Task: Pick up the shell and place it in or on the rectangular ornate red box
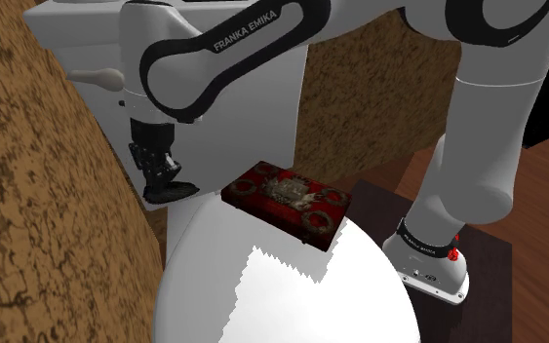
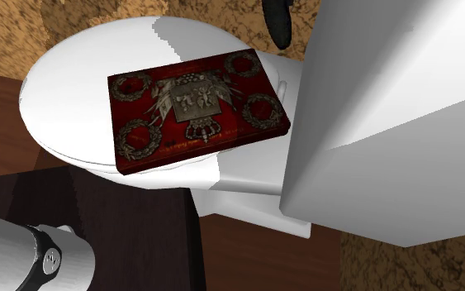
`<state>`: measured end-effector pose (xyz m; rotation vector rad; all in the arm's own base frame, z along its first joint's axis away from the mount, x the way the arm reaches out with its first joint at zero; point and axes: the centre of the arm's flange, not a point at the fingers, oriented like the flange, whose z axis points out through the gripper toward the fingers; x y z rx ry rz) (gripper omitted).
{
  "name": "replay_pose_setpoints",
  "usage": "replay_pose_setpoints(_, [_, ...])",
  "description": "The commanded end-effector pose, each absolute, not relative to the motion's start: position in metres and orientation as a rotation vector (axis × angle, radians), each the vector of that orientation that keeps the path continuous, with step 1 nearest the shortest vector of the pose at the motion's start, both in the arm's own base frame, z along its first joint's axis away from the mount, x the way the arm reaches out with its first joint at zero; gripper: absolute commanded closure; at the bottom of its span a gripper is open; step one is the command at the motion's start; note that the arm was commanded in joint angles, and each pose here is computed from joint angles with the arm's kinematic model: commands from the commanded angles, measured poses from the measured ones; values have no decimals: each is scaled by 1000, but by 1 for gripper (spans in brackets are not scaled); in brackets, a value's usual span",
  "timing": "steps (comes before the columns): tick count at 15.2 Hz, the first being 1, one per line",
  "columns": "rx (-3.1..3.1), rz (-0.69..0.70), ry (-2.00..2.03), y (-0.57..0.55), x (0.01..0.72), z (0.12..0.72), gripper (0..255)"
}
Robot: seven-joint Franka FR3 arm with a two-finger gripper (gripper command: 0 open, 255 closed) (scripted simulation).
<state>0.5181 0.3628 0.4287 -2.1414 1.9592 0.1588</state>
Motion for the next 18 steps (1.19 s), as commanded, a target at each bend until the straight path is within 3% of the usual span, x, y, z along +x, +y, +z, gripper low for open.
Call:
replay_pose_setpoints(1, [-2072, 116, 1937, 357, 533, 454, 255])
replay_pose_setpoints(8, [-2072, 116, 1937, 357, 533, 488, 255])
replay_pose_setpoints(18, [-2072, 116, 1937, 275, 430, 486, 255])
